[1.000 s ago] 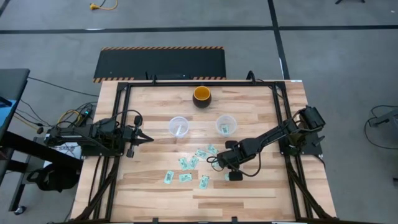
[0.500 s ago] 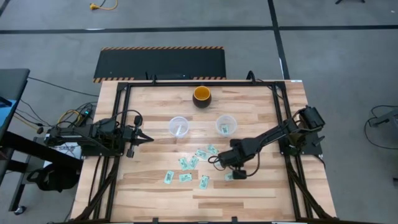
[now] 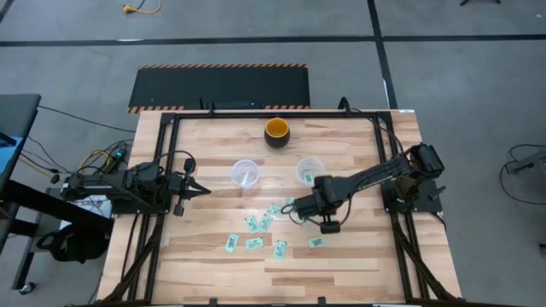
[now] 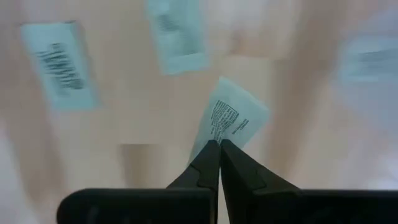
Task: Pick and place Stevia / Truvia into bins
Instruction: Put the stevia packet into the right transparent container
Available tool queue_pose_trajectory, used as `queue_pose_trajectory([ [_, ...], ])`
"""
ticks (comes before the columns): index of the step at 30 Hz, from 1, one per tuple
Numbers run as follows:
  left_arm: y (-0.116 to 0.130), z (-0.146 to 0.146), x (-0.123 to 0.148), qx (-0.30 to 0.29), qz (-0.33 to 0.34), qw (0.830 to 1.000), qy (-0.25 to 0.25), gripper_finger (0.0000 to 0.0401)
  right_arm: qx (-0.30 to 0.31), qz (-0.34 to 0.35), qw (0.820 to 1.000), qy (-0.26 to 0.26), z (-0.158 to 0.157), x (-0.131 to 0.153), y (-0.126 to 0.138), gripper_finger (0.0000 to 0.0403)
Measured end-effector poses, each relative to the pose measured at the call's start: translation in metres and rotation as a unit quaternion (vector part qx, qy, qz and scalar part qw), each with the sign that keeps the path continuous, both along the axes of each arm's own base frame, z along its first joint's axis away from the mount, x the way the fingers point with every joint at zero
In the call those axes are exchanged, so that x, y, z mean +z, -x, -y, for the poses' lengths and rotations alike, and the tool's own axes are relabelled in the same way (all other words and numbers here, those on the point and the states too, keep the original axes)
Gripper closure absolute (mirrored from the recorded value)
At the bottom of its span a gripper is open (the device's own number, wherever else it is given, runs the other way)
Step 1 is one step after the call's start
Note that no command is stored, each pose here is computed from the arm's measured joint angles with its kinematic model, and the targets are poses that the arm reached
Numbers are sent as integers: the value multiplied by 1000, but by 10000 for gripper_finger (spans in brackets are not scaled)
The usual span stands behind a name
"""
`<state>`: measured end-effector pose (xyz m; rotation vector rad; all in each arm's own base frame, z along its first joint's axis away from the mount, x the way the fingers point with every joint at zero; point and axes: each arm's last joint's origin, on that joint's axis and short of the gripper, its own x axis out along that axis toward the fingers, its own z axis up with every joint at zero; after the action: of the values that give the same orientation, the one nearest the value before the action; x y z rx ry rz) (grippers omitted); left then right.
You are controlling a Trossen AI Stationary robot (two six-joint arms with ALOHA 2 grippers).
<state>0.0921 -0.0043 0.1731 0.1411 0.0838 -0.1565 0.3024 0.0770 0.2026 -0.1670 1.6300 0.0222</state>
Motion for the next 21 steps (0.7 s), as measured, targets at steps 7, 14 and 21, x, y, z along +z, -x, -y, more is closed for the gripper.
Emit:
queue_pose_trajectory([
  [7,0,0,0,0,0,1000,0,401,21,32,995,88,46,36,-20,403],
  [14,0,0,0,0,0,1000,0,401,3,13,997,75,102,39,-23,403],
  [21,0,0,0,0,0,1000,0,401,-5,27,999,31,127,38,-23,392],
])
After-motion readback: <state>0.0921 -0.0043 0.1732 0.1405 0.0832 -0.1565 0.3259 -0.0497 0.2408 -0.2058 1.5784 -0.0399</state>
